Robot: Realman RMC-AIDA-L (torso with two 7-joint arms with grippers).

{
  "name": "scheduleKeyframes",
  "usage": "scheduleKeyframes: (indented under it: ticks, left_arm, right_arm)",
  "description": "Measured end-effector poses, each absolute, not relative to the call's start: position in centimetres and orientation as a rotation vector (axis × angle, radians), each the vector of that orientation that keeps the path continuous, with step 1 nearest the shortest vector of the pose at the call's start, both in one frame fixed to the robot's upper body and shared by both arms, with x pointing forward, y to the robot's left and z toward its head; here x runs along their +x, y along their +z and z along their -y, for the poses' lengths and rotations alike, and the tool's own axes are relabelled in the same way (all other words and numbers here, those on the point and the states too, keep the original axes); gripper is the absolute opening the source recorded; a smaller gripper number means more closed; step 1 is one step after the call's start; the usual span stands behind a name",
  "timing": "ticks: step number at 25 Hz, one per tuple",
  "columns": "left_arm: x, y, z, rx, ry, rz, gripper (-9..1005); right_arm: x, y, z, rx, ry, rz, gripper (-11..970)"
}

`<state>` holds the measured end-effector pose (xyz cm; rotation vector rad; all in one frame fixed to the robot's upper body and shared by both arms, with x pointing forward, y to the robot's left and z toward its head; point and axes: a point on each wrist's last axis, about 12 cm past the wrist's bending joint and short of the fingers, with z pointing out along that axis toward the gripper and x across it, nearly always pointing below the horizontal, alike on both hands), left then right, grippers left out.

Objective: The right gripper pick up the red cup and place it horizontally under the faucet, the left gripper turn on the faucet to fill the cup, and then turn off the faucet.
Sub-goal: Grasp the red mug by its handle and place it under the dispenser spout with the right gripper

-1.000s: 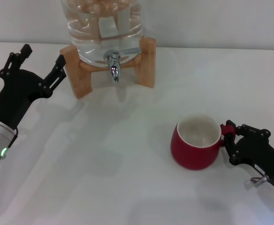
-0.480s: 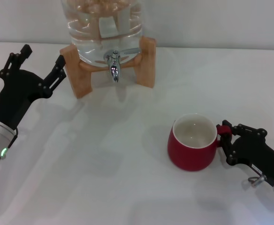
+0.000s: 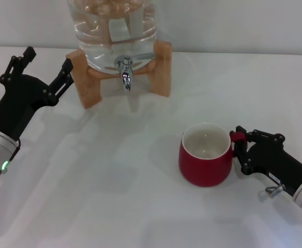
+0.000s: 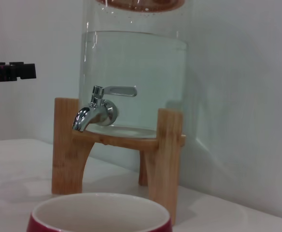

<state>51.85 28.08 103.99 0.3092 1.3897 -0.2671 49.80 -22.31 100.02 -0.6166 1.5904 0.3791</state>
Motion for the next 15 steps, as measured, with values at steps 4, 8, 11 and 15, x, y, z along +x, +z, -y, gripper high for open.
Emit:
scheduleKeyframes:
  ticks: [4,8,11,15]
  left_arm:
    - [51.8,104.0,-28.1,0.309,-0.267,-1.390,876]
    - [51.8,103.9,-28.1,0.309,-0.266,-1.394,876]
    - [51.8,103.9,-28.1,0.309,-0.265,-1.396,876]
    - [51.8,103.9,-28.1,0.310,-0.266,-1.396,876]
  right_arm:
    - [50.2,100.1,21.9,-0.626,0.384,-1.598,119]
    - [50.6,100.2,21.6,-0.637,0.385,-1.604,118]
    - [50.9,100.3,21.5,-0.634,0.396,-1.607,117]
    - [51.3,100.4,21.3,-0.634,0.403,-1.616,113]
